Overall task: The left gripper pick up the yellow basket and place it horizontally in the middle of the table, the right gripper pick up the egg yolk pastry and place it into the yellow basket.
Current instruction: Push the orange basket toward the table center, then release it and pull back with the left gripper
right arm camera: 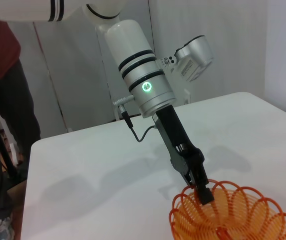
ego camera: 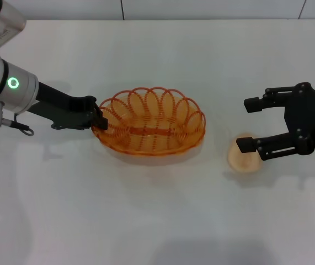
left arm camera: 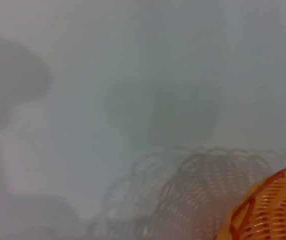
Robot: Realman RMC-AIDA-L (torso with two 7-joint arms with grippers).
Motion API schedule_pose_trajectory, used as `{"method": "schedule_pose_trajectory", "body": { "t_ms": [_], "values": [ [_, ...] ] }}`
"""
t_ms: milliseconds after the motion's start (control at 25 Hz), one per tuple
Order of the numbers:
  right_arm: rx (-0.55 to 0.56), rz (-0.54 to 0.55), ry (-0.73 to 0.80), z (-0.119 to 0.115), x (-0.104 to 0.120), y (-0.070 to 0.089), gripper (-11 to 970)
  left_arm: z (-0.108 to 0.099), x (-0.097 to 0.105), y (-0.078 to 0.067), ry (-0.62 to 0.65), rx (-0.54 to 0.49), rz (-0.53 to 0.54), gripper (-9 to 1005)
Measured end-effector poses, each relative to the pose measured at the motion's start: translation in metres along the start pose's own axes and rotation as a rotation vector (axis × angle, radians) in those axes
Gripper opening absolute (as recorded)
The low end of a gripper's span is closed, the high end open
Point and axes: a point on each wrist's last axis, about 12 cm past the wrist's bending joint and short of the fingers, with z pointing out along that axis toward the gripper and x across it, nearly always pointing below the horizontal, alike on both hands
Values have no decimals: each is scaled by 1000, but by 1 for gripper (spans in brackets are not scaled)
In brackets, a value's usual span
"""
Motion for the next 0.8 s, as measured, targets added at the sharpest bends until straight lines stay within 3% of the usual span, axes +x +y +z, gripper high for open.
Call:
{"method": "schedule_pose_trajectory", "body": {
  "t_ms": [760,800],
  "values": [
    [4,7,-2,-1,1,-1,813,1,0,0,-6,5,18,116],
    [4,7,-2,-1,1,-1,813,1,0,0,-6,6,21,167]
  ]
}}
